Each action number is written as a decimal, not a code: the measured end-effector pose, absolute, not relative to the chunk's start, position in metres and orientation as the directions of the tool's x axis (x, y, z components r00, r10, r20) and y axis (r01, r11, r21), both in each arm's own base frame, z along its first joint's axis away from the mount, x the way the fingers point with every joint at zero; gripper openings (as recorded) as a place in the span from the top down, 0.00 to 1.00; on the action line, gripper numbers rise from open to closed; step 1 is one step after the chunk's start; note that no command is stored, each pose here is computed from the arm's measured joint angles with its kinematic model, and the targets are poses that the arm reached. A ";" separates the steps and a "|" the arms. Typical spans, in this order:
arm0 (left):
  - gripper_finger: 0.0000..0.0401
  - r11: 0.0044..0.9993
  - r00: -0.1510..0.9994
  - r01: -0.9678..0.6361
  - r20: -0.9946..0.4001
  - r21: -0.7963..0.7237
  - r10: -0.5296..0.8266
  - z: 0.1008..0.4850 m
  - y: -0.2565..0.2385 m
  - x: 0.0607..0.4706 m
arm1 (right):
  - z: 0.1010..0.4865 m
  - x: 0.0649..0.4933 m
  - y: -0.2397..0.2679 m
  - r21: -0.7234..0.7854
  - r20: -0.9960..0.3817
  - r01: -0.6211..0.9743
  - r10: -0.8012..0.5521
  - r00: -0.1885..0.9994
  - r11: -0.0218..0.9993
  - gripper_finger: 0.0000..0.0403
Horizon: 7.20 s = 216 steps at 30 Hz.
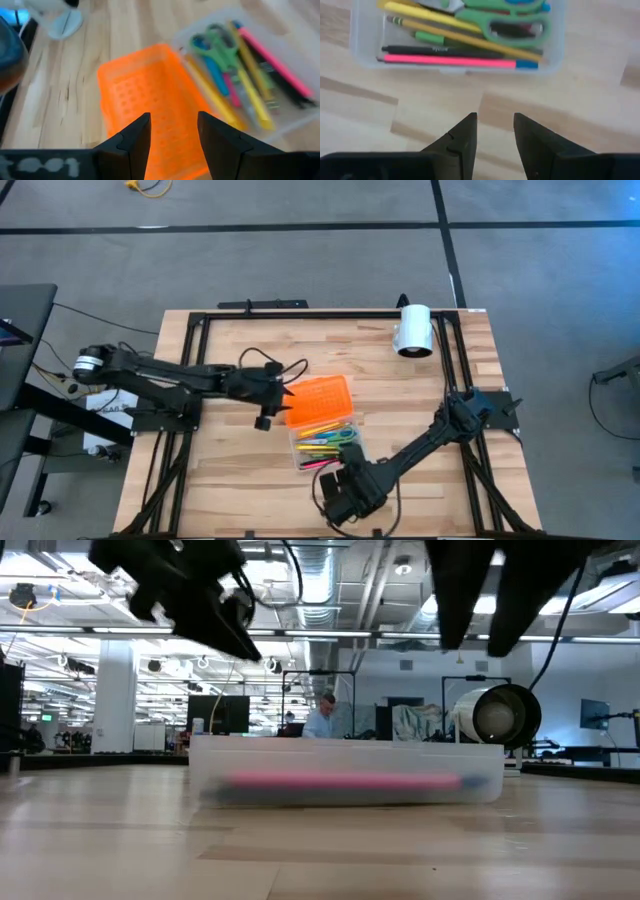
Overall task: Pick & place school supplies into a supply box
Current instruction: Close the supply box
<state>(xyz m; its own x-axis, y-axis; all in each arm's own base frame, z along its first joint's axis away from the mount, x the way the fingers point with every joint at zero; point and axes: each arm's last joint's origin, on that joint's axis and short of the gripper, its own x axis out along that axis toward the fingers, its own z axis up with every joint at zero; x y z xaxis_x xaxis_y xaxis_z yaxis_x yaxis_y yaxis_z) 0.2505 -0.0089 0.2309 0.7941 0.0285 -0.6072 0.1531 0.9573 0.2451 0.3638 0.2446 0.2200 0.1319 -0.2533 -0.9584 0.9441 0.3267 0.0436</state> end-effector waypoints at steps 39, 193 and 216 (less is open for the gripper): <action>0.62 0.994 0.604 -0.102 -0.792 0.031 0.086 0.148 0.084 0.278 | 0.150 0.351 0.267 0.122 -0.951 0.913 -0.218 0.219 0.389 0.70; 0.62 0.943 0.433 -0.254 -0.897 -0.216 -0.089 0.135 -0.016 0.218 | 0.132 0.322 0.013 -0.133 -0.972 0.190 -0.165 0.167 0.973 0.76; 0.62 0.923 0.460 -0.345 -0.888 -0.172 0.007 0.135 -0.045 0.215 | 0.164 0.320 0.012 0.064 -0.955 0.085 0.036 0.294 0.994 0.76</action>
<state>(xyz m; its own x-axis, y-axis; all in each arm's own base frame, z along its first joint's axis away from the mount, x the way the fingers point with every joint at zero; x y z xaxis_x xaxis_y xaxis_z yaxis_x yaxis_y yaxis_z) 0.2147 -0.0454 0.1355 0.4597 0.0065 -0.8881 -0.3446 0.9229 -0.1716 0.3198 0.0122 0.1640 0.2943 0.0358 -0.9551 0.0854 0.9943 0.0636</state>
